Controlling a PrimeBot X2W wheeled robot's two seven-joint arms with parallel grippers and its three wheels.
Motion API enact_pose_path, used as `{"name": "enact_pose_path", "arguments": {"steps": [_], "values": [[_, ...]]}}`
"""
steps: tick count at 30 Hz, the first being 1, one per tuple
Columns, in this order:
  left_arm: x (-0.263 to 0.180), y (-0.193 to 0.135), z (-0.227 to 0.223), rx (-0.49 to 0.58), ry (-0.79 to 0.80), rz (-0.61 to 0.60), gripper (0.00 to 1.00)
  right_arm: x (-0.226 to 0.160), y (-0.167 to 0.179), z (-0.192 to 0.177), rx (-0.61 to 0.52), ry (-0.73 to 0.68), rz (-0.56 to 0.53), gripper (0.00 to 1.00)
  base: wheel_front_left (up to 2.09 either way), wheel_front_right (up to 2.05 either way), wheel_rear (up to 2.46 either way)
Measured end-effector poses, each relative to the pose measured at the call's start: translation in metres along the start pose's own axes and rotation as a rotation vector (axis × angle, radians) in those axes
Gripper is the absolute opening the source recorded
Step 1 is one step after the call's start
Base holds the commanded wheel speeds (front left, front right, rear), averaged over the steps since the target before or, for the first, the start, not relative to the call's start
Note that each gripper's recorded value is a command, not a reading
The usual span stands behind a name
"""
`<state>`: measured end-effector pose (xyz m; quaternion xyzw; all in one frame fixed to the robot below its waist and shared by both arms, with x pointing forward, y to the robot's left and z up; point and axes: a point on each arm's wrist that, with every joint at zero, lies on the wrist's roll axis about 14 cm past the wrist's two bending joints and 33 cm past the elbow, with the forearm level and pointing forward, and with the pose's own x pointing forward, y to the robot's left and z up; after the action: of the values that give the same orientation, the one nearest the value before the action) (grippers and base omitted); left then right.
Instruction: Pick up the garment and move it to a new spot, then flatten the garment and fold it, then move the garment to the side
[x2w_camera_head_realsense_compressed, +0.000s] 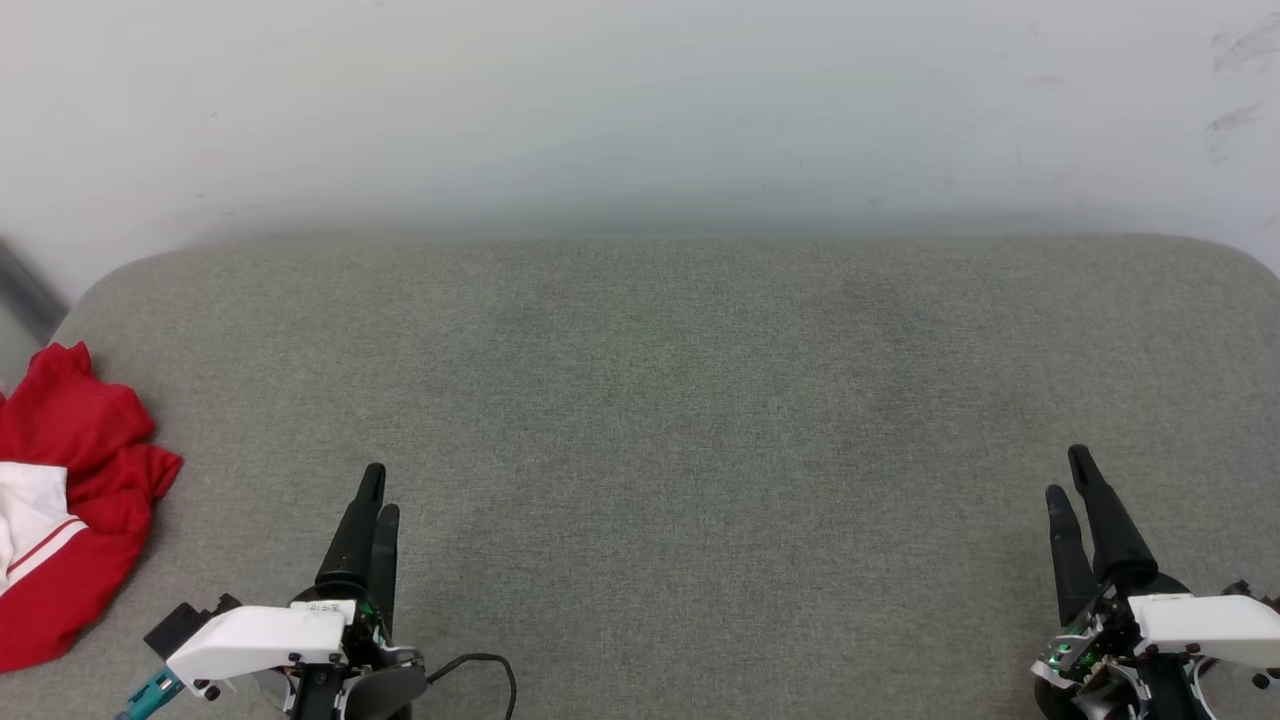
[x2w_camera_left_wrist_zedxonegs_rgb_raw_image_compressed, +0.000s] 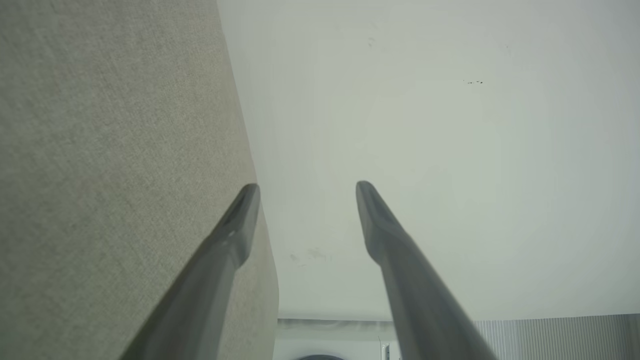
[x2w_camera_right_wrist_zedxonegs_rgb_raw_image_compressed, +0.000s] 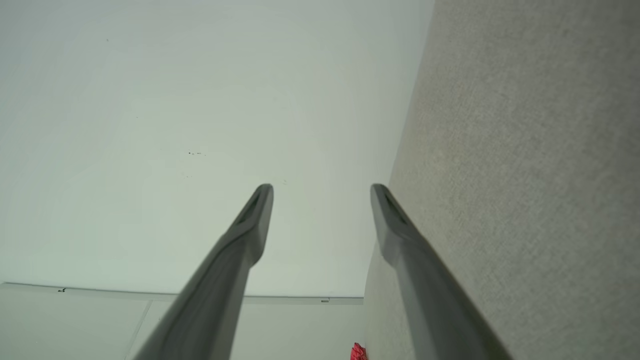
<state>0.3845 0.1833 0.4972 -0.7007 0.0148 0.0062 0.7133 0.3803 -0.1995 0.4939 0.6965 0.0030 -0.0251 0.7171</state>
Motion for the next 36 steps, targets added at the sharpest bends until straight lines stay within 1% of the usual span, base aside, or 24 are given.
{"name": "enact_pose_path", "arguments": {"steps": [5,9,19,36], "values": [[0.001,-0.007,-0.005,0.046,0.006,-0.021,1.00,0.001,0.005,-0.001,-0.035,-0.007,0.016,1.00,0.00,0.00,0.00],[0.002,-0.013,-0.008,0.114,0.008,-0.041,1.00,0.002,0.012,-0.001,-0.103,-0.013,0.036,1.00,0.00,0.00,0.00],[0.003,-0.034,-0.013,0.278,0.000,-0.108,1.00,0.003,0.028,-0.005,-0.336,-0.016,0.086,1.00,0.00,0.00,0.00],[0.003,-0.047,-0.030,0.641,0.017,-0.175,1.00,0.002,0.040,-0.012,-0.740,-0.029,0.139,1.00,0.00,0.00,0.00]]}}
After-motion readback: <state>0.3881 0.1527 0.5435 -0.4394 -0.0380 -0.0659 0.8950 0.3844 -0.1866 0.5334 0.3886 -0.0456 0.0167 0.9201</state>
